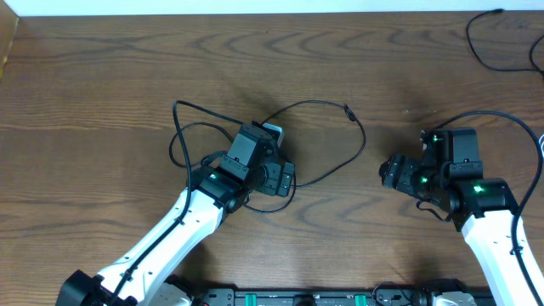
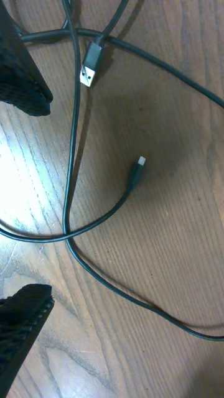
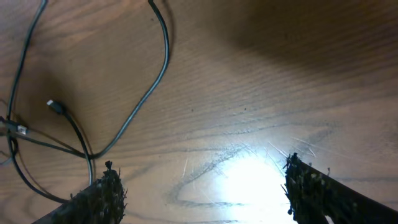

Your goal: Untangle cables

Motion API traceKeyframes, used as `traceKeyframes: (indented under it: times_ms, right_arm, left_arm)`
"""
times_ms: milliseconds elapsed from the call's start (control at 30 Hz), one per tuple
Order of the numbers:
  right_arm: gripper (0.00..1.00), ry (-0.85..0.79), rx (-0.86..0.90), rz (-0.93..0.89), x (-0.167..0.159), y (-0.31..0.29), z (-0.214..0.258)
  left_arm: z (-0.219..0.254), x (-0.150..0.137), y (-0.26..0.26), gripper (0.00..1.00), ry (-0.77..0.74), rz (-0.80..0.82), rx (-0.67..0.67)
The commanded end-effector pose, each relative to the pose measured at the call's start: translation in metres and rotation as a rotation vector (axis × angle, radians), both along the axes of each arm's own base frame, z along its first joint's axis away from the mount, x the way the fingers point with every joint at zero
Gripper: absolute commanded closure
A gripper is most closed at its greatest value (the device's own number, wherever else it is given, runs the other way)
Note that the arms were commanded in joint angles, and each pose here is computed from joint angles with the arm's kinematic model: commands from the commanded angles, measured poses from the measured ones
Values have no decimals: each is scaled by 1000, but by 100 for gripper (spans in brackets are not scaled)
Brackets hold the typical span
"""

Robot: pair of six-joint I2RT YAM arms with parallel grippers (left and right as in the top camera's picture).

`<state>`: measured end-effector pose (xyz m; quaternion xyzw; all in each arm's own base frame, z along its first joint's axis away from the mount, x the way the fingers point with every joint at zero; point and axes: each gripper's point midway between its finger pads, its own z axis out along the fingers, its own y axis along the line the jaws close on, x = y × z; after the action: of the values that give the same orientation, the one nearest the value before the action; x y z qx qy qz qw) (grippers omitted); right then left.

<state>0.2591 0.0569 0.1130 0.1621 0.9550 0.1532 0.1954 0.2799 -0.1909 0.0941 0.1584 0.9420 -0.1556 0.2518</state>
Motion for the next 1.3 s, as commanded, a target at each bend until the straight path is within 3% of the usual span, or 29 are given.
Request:
traceKeyframes:
  times_ms: [0,700,1000,1267]
  right_arm:
    - [19,-2,6,-28,0,-2,0]
    - [17,-14,35,-15,2,4,3]
    - [18,-38,70,-6,7,10,7]
    - [17,-33,77,-20,7,10,7]
  left_arm:
    - [-5,0,3,7,6,1,16]
    - [2,1,-9,7,7,-16,-54]
    - [17,7,15,7,18,103,54]
    - [36,17,16,7,-9,160,46]
